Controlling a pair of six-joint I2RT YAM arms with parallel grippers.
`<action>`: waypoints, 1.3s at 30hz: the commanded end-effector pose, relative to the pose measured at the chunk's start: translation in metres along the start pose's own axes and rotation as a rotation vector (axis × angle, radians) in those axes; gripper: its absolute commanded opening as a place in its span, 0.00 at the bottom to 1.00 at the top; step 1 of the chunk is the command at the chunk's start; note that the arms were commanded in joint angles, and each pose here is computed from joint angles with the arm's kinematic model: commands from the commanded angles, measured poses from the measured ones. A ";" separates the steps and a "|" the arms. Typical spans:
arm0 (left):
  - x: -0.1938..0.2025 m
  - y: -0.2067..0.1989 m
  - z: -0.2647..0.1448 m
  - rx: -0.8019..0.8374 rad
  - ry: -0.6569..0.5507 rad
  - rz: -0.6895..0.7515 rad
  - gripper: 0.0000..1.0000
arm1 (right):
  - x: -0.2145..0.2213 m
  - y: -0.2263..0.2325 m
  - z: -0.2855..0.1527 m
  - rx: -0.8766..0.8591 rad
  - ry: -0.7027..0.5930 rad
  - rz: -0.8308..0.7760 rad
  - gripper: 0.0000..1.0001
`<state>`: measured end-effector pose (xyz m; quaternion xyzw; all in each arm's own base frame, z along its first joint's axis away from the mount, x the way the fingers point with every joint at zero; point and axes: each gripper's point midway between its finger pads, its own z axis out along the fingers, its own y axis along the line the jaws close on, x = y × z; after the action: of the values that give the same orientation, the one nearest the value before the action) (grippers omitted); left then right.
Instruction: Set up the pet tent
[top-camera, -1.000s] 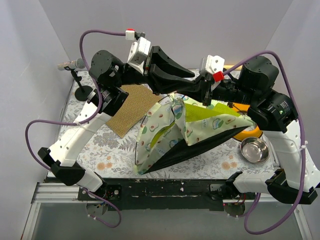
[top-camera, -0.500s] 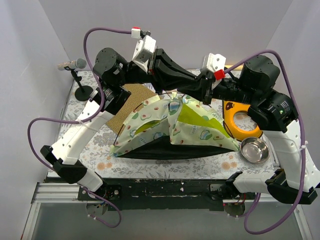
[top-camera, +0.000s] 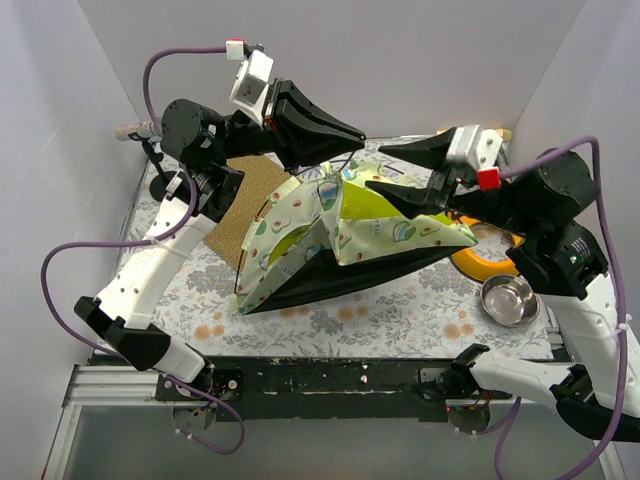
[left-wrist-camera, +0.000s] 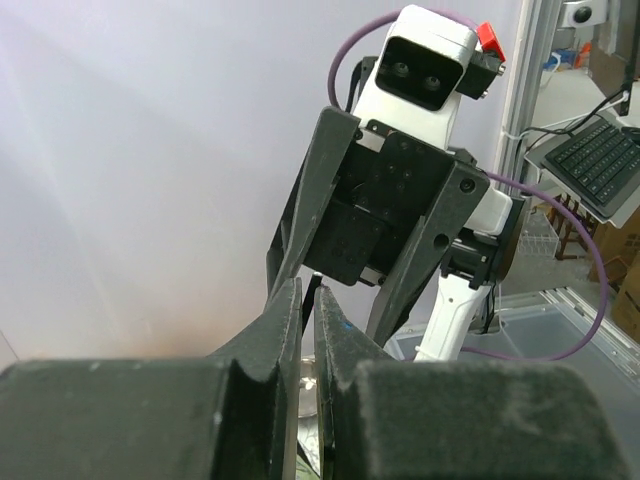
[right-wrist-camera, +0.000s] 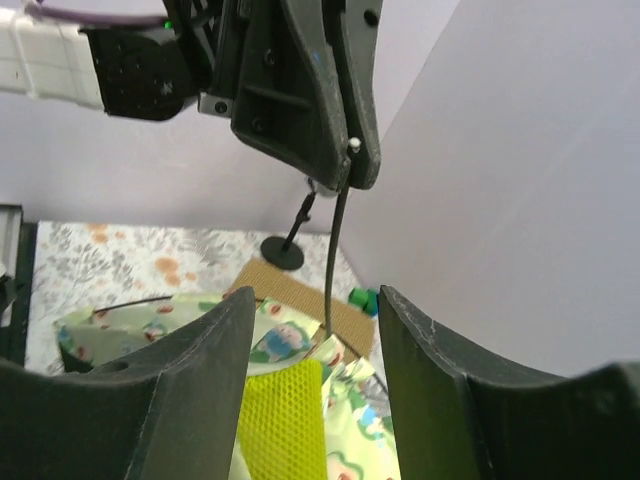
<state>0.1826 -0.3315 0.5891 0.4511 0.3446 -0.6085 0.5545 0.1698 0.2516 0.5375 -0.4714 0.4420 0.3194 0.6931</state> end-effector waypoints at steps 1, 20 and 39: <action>-0.029 -0.017 -0.001 0.028 -0.038 0.005 0.00 | -0.045 -0.013 0.003 0.052 -0.205 -0.111 0.60; -0.033 -0.023 -0.001 0.055 -0.046 0.025 0.00 | -0.067 0.000 0.027 -0.047 -0.361 -0.109 0.15; -0.108 0.123 -0.117 -0.647 -0.239 0.148 0.87 | -0.111 -0.054 0.025 0.211 -0.443 0.056 0.01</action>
<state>0.2511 -0.2783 0.6269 0.3558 0.3798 -0.5516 0.6519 0.1827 0.2825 0.6126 -0.3948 0.3372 0.3739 0.7685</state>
